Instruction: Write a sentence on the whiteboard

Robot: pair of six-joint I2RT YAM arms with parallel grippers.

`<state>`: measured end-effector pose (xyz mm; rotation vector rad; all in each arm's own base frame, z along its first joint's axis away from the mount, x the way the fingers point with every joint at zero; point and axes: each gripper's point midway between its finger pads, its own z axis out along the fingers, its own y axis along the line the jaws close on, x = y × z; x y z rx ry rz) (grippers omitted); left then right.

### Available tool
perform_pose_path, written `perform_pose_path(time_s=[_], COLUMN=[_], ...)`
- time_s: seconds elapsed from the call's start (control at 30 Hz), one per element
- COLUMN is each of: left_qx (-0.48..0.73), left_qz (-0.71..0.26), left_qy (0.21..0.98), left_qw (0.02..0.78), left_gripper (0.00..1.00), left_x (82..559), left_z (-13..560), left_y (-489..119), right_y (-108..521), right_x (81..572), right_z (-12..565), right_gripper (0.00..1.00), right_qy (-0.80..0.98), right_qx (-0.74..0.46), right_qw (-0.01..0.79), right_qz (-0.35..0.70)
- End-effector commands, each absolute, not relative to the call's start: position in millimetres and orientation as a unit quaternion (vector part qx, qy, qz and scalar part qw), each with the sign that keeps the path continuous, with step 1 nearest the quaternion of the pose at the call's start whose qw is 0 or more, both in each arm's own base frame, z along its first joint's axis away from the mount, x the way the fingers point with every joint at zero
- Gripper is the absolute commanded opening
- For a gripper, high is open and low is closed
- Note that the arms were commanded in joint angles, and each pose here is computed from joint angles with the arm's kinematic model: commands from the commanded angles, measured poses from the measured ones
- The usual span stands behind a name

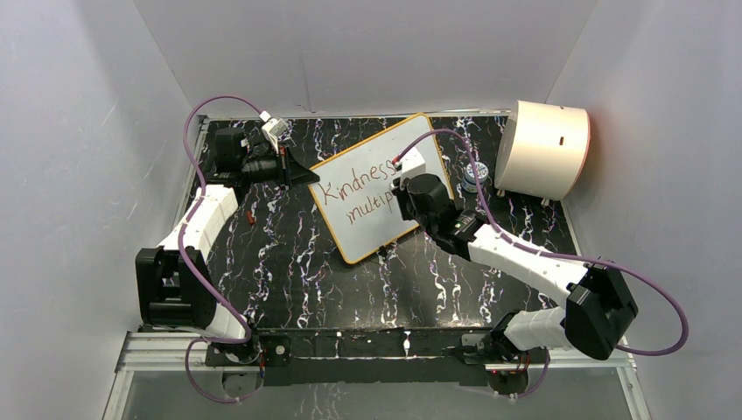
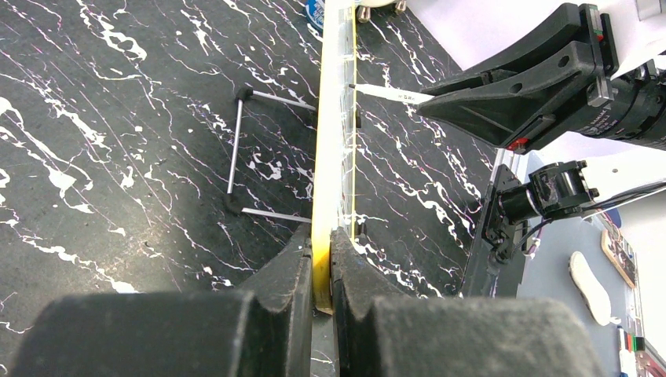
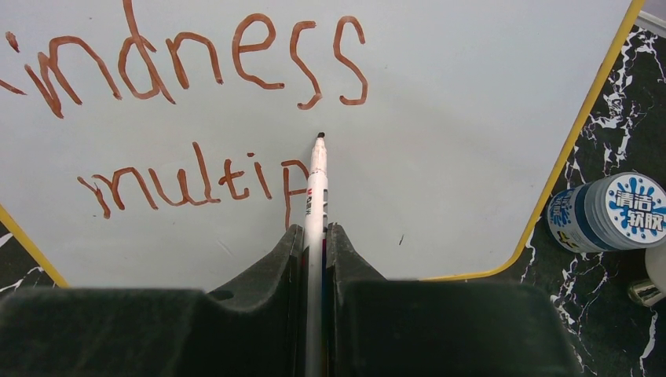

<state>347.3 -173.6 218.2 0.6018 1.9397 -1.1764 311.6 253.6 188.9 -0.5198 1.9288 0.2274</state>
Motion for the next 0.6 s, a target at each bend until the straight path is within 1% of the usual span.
perform_pose_path(time_s=[0.0, 0.37, 0.57], left_qx=[0.237, 0.236, 0.235], left_qz=[-0.453, -0.452, -0.452], left_qy=[0.799, 0.8, 0.801], left_qw=[0.316, 0.315, 0.314], left_gripper=[0.0, 0.0, 0.0], left_x=[325, 325, 325], left_z=[169, 168, 167], left_y=[-184, -184, -184], right_y=[261, 249, 243], right_x=[319, 302, 295], right_z=[207, 176, 167], right_gripper=[0.0, 0.0, 0.0], right_qy=[0.8, 0.828, 0.836], right_qx=[-0.212, -0.22, -0.219], right_qw=[0.55, 0.506, 0.494], right_qz=[0.108, 0.099, 0.098])
